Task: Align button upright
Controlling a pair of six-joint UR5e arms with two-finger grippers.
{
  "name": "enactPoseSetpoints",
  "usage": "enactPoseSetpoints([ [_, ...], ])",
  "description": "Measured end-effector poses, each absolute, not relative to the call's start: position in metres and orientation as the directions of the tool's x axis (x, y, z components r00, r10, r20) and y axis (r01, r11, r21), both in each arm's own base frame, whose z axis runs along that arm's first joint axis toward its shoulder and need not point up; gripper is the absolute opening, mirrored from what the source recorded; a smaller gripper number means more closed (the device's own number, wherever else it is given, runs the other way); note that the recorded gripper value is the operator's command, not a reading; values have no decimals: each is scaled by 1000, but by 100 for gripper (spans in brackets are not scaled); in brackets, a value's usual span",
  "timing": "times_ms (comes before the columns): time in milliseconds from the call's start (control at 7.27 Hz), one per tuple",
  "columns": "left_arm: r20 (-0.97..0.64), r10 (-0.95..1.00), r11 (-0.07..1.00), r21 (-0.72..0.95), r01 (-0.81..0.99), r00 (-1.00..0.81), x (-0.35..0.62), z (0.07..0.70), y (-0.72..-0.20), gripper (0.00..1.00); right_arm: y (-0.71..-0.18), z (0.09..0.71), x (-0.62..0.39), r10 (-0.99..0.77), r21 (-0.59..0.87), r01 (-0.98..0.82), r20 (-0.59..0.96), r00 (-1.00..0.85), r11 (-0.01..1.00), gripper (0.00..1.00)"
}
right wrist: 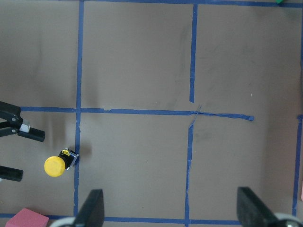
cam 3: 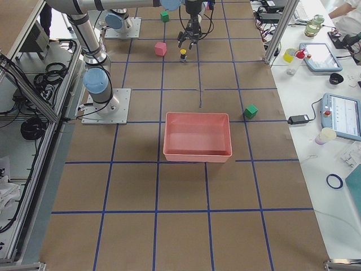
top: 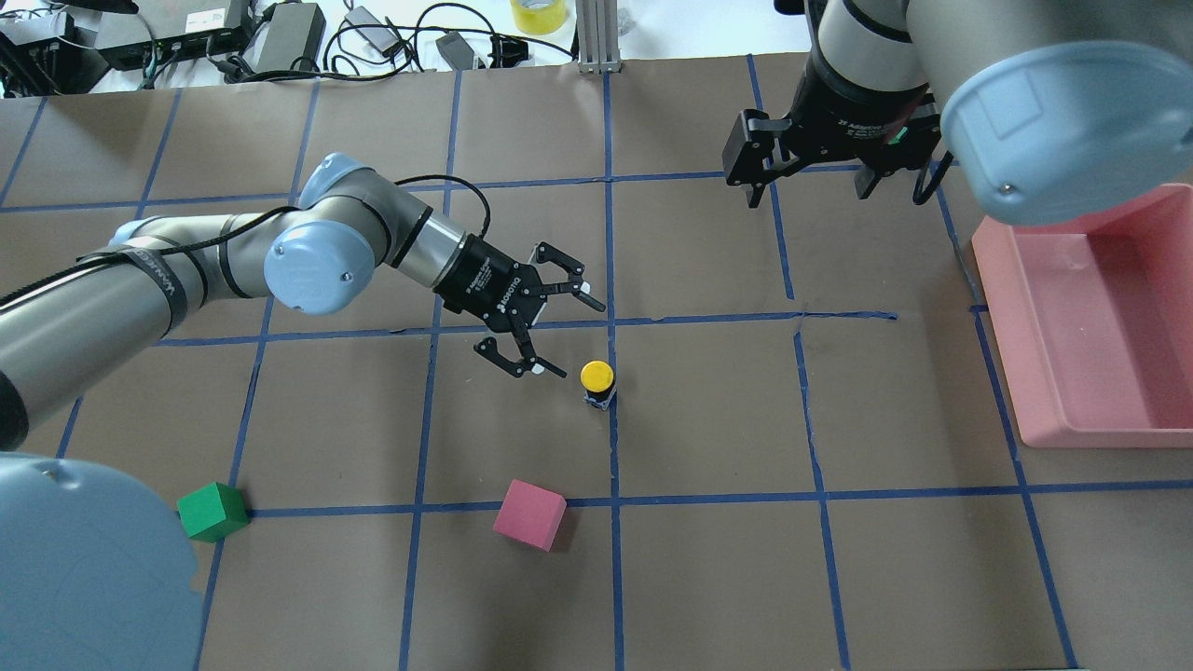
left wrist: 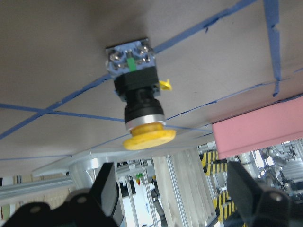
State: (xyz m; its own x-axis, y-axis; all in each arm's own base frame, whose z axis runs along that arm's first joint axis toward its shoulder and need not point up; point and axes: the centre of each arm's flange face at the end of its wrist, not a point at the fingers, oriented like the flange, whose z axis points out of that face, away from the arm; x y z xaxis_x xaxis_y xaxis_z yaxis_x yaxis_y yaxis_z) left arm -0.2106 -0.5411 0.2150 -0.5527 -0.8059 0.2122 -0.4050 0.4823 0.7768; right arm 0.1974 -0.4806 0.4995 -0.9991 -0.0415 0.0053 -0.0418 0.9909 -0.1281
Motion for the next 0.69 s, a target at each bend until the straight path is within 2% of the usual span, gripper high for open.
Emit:
enactPoseSetpoints([
  [413, 182, -759, 596, 583, -552, -626, -171, 296, -566, 100, -481, 499, 197, -41, -127, -42, 6, -999, 991, 100],
  [688, 168, -644, 734, 414, -539, -747, -139, 336, -562, 100, -481, 499, 197, -40, -128, -41, 7, -999, 991, 100],
])
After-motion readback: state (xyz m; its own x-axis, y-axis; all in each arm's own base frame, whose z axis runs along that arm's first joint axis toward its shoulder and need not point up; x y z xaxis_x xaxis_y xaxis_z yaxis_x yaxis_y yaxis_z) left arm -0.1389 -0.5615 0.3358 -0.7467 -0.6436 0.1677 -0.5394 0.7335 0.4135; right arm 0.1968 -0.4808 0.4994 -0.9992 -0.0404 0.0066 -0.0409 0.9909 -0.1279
